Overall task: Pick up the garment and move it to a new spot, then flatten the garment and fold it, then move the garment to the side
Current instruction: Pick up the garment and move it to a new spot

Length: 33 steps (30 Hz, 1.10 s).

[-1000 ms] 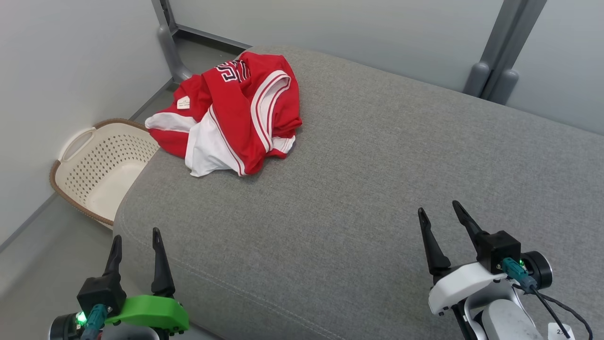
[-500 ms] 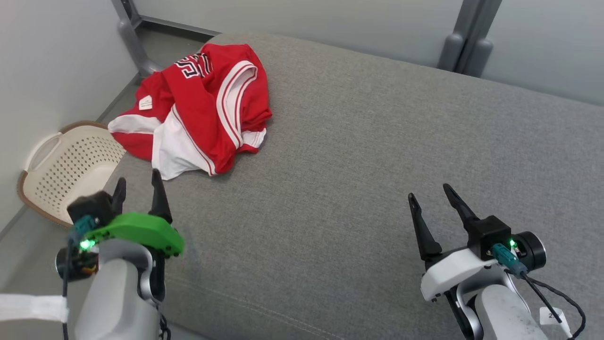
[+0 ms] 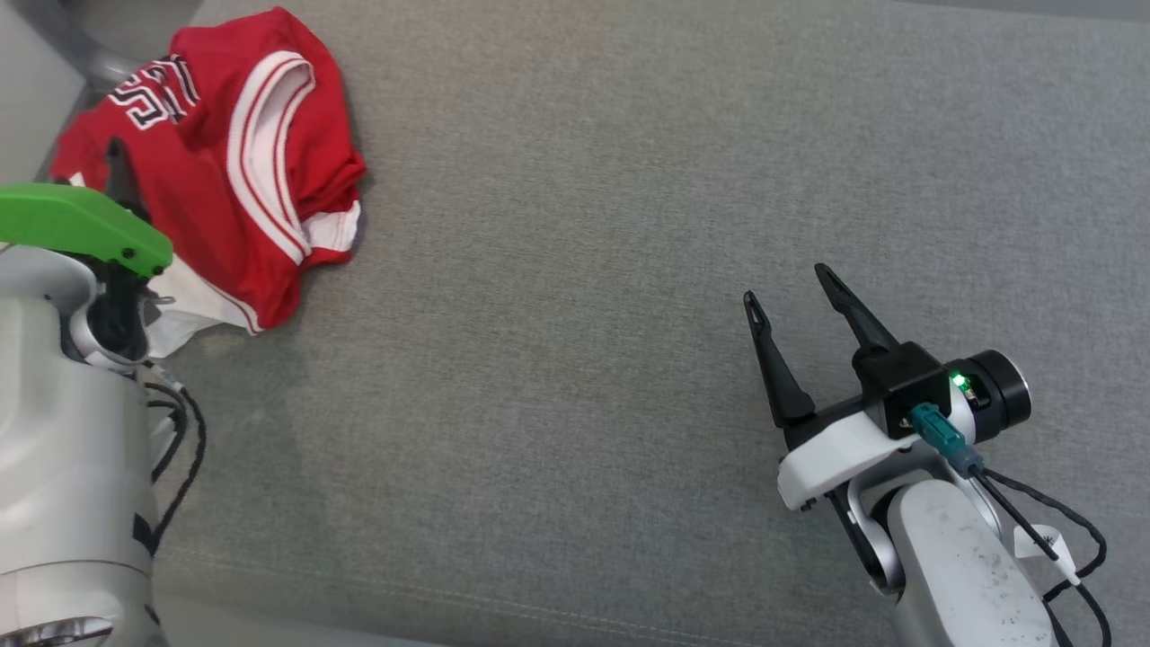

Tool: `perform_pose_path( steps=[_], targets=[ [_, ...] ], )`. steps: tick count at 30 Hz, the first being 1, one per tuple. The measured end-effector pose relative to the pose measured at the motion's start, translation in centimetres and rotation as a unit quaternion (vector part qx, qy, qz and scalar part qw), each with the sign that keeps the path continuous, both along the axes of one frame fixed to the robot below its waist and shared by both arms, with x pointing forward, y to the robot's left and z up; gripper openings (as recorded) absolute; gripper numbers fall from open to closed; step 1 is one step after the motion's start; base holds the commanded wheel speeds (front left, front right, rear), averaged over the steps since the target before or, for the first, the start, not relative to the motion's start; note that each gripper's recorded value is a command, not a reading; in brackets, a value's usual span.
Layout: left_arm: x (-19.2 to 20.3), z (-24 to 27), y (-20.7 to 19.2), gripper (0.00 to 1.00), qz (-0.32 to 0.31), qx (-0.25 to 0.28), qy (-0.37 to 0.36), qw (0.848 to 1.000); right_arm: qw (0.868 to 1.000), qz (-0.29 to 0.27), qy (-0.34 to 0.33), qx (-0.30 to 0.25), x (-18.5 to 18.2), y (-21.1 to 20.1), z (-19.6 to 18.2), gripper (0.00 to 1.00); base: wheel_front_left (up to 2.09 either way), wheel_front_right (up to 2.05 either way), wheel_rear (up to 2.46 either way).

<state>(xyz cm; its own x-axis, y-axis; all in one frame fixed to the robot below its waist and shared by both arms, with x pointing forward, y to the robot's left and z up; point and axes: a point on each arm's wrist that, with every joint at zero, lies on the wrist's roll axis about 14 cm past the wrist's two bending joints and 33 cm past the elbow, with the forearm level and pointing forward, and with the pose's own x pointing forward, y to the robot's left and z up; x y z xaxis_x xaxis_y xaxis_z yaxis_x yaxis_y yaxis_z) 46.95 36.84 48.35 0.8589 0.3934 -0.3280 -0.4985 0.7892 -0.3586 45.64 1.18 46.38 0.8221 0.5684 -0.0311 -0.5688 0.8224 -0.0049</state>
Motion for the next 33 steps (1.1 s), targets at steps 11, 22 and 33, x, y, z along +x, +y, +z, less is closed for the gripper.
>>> perform_pose_path(
  steps=[11, 22, 33],
  targets=[
    [2.7, -8.2, -1.5, 1.00, -0.020, 0.000, 0.144, 0.989, 0.997, -0.056, 0.046, -0.017, 0.5, -4.6, -3.9, 1.00, 0.00, 0.00, 0.00],
    [4.5, -4.2, -1.6, 0.00, -0.036, 0.073, 0.081, 0.993, 0.996, -0.079, 0.048, 0.000, -0.2, -6.1, -3.3, 1.00, 0.00, 0.00, 0.00],
    [7.9, 12.4, -8.2, 0.00, -0.126, 0.142, -0.140, 0.972, 0.994, -0.098, 0.016, 0.035, -1.8, -7.2, 0.3, 1.00, 0.00, 0.00, 0.00]
  ],
)
